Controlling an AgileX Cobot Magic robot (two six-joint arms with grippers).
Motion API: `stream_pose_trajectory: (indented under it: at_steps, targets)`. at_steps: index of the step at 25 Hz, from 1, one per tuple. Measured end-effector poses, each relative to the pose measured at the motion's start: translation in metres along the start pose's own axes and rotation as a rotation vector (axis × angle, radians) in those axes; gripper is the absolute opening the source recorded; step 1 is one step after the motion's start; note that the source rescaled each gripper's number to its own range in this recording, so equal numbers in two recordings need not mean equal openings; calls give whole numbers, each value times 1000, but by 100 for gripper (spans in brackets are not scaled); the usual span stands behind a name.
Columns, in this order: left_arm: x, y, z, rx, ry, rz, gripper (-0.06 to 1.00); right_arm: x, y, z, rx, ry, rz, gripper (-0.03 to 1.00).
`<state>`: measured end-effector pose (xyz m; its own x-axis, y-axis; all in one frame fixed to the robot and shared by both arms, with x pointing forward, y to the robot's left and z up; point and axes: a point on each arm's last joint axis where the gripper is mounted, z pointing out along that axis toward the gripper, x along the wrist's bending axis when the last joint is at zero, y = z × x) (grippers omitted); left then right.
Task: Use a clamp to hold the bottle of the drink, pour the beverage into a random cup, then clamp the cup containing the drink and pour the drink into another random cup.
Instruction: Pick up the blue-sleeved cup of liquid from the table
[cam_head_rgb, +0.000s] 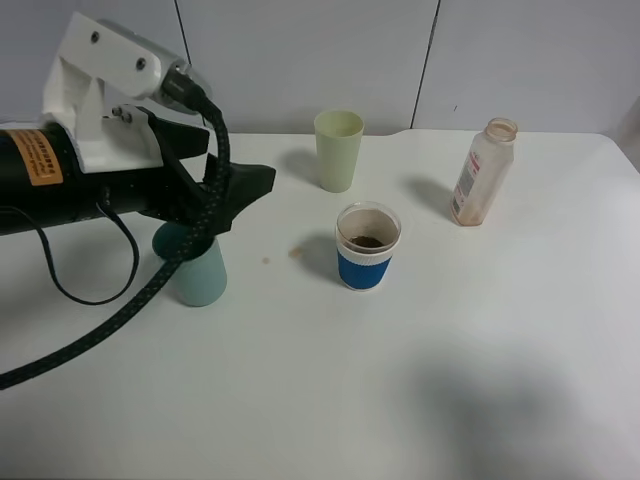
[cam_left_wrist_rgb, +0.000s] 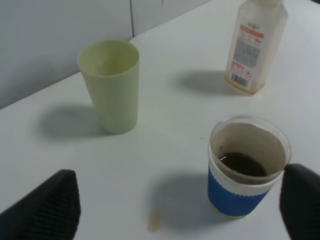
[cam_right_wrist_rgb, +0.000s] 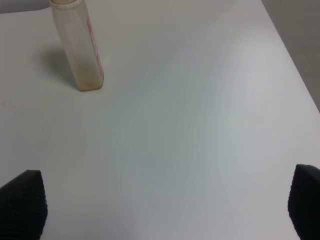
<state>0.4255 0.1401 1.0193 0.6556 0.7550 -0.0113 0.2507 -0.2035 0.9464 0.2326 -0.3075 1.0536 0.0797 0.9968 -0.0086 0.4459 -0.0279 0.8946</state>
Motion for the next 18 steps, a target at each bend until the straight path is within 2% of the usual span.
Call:
stream_pose_trajectory:
  at_steps: [12,18]
  targets:
    - [-2,-18,19,11,-29,58,44,0,0,0,0,0,0,100]
    - [-4,-39,25,4,-48,0,44,0,0,0,0,0,0,100]
